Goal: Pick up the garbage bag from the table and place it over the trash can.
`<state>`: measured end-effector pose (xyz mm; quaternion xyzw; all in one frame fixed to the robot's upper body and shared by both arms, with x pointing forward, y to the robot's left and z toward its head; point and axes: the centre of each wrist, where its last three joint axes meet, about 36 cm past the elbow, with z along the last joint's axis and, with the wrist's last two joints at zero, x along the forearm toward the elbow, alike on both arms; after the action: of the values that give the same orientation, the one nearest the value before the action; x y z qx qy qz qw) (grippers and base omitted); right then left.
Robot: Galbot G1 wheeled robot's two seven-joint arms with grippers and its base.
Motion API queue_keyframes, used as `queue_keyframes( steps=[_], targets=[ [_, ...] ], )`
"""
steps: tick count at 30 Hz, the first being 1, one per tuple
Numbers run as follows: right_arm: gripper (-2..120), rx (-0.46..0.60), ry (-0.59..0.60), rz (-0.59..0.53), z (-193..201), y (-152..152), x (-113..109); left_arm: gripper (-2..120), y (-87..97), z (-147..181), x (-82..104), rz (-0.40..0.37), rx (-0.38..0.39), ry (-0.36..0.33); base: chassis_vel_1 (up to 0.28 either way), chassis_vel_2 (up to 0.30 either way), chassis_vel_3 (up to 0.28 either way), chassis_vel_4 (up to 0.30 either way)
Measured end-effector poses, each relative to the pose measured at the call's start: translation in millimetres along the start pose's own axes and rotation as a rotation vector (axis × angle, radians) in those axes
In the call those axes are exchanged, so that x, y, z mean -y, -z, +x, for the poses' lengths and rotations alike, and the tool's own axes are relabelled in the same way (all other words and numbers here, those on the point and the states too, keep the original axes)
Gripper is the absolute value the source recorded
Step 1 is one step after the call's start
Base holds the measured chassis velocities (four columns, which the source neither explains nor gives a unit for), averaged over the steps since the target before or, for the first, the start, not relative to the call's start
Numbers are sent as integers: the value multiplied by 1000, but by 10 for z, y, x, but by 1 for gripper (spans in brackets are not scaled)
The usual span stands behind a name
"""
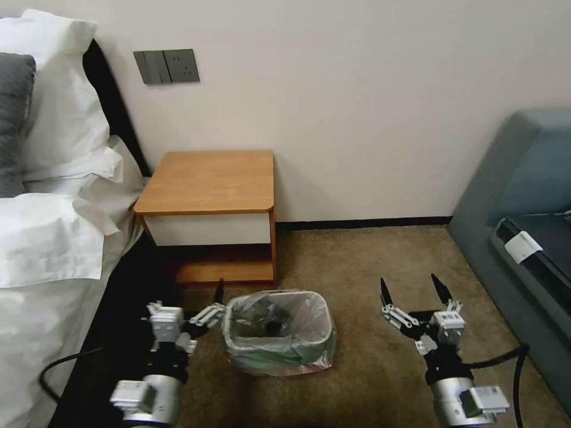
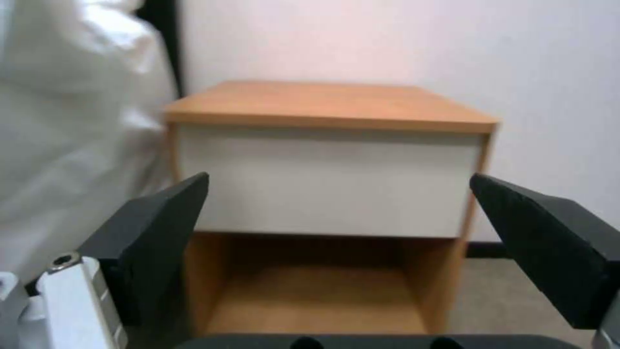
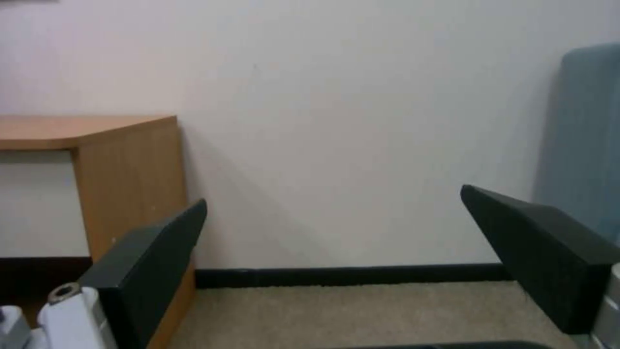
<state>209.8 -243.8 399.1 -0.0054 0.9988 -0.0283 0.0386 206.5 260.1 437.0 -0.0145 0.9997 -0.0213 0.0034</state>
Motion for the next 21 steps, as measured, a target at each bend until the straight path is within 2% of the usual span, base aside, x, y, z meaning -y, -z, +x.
queue_keyframes(
  steps=[3,6,8,11,21],
  targets=[
    [100,24,-6,8,122,30,45,100,23,253,-93,-3,-58,60,0,0,0,0],
    [100,36,-12,5,164,60,39,100,34,374,-121,0,-94,72,0,0,0,0],
    [100,41,-15,1,191,113,29,100,105,433,-115,28,-143,64,0,0,0,0],
    [100,42,-13,0,197,126,27,100,170,436,-91,45,-176,53,0,0,0,0],
    [100,41,-10,-1,193,134,27,100,178,430,-79,51,-184,51,0,0,0,0]
  ],
)
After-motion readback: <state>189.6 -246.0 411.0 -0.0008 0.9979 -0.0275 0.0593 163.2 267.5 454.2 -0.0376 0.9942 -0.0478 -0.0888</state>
